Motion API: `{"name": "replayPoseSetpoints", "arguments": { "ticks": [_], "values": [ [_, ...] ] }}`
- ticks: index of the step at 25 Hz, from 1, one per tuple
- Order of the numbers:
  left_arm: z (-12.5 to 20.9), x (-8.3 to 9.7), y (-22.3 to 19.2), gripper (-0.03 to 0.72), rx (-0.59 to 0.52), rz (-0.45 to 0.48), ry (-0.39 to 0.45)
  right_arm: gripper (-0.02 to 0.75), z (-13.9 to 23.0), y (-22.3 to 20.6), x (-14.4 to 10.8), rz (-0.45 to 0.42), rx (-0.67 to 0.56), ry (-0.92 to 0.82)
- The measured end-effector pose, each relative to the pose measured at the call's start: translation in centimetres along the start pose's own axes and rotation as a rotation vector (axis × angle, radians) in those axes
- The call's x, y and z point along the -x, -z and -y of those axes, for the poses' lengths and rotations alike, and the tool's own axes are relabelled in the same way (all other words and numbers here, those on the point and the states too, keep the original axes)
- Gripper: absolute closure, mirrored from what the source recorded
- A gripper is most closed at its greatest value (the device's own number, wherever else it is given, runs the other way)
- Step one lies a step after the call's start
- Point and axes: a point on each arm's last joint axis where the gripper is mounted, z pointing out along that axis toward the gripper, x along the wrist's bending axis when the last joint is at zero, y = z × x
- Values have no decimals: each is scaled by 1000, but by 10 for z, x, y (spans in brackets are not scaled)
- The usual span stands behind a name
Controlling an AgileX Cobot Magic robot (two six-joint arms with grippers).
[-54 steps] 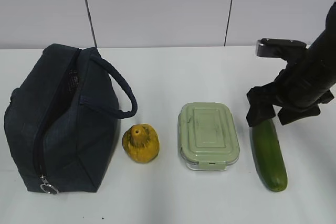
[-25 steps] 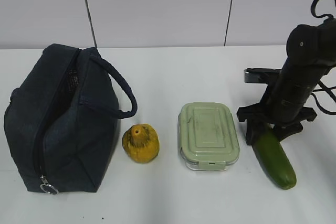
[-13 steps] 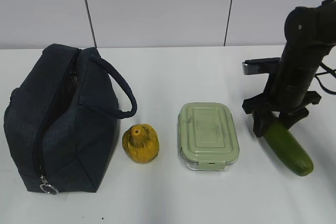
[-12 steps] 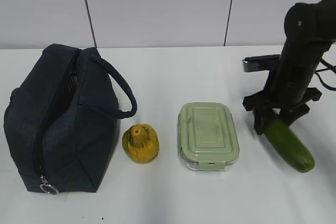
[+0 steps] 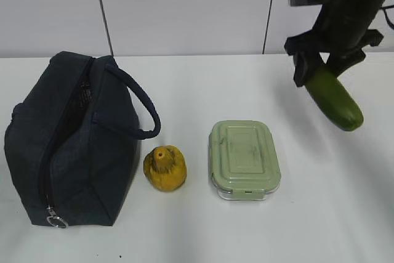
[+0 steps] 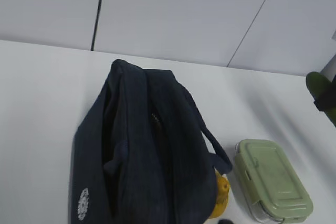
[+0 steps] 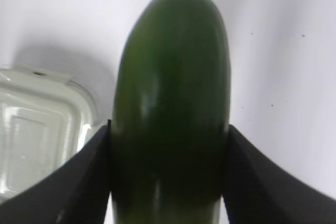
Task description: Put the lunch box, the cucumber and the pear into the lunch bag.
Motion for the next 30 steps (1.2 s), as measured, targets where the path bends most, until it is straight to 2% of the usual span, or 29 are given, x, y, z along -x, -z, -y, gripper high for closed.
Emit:
{"name": "replayPoseSetpoints", "arguments": {
  "ticks": [4, 8, 13, 17, 21, 25, 27, 30],
  "values": [
    [-14, -11, -38, 377, -71, 35, 69, 311, -5, 27, -13, -122, 79, 8],
    [-21, -26, -77, 372, -196, 20, 134, 311, -8, 42, -33, -334, 144, 34],
    [-29, -41, -119, 372, -315, 28, 145, 311, -12, 53, -59, -583, 210, 75],
    [-23, -50, -143, 383, -401, 23, 178, 311, -12, 60, -90, -714, 237, 141],
    [-17, -54, -155, 454, -457, 29, 203, 311, -8, 63, -126, -789, 258, 209],
    [-15, -55, -157, 578, -478, 35, 210, 311, -6, 63, -162, -855, 294, 252],
    [-14, -54, -157, 662, -481, 38, 211, 311, -6, 57, -181, -918, 308, 253],
    [-15, -53, -157, 701, -479, 48, 229, 311, -10, 48, -205, -1008, 353, 222]
  ]
}}
